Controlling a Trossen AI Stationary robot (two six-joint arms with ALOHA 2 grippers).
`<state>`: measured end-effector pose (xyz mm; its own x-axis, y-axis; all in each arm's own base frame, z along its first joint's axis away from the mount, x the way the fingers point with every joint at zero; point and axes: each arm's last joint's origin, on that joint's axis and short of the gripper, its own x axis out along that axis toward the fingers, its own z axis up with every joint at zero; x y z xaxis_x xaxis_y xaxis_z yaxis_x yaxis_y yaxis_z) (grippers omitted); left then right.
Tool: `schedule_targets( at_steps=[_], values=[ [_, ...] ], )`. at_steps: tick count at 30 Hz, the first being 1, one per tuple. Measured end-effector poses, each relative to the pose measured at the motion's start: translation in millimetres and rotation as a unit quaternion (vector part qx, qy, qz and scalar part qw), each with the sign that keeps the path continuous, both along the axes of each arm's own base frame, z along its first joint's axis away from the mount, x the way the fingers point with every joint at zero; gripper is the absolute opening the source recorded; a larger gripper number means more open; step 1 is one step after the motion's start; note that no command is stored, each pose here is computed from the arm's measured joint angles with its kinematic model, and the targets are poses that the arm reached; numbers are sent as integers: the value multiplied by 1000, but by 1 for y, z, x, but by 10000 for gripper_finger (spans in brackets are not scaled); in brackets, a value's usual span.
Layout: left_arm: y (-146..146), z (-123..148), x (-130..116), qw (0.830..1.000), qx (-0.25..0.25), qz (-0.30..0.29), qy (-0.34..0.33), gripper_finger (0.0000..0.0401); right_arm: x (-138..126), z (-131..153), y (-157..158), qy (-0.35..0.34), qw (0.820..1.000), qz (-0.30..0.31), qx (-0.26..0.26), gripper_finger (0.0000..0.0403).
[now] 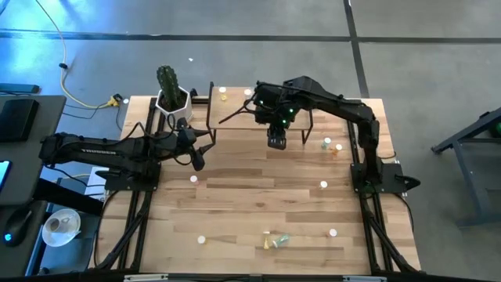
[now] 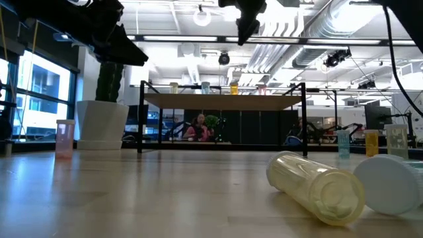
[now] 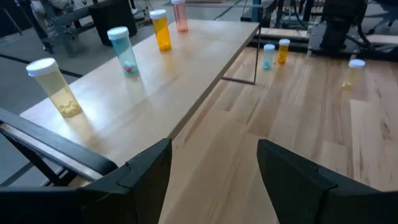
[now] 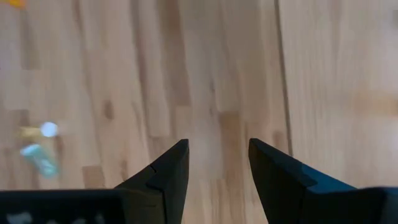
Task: Pick and place medicine bottles onto shelf by color
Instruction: Put the left pink pill bottle on the shelf aligned with the other pink pill bottle
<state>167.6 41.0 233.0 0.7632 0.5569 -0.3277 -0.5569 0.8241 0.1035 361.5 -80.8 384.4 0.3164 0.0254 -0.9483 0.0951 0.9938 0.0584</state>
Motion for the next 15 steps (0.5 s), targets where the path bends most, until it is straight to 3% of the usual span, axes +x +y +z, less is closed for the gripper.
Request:
schedule_targets(
  at_steps=[5,15],
  values=[
    [0,0,0,1000,0,0,3,227,-23,-14,16,48,998,-36,-32,158],
    [0,0,0,1000,0,0,3,227,-91,-42,57,0,993,-120,0,158]
  ],
)
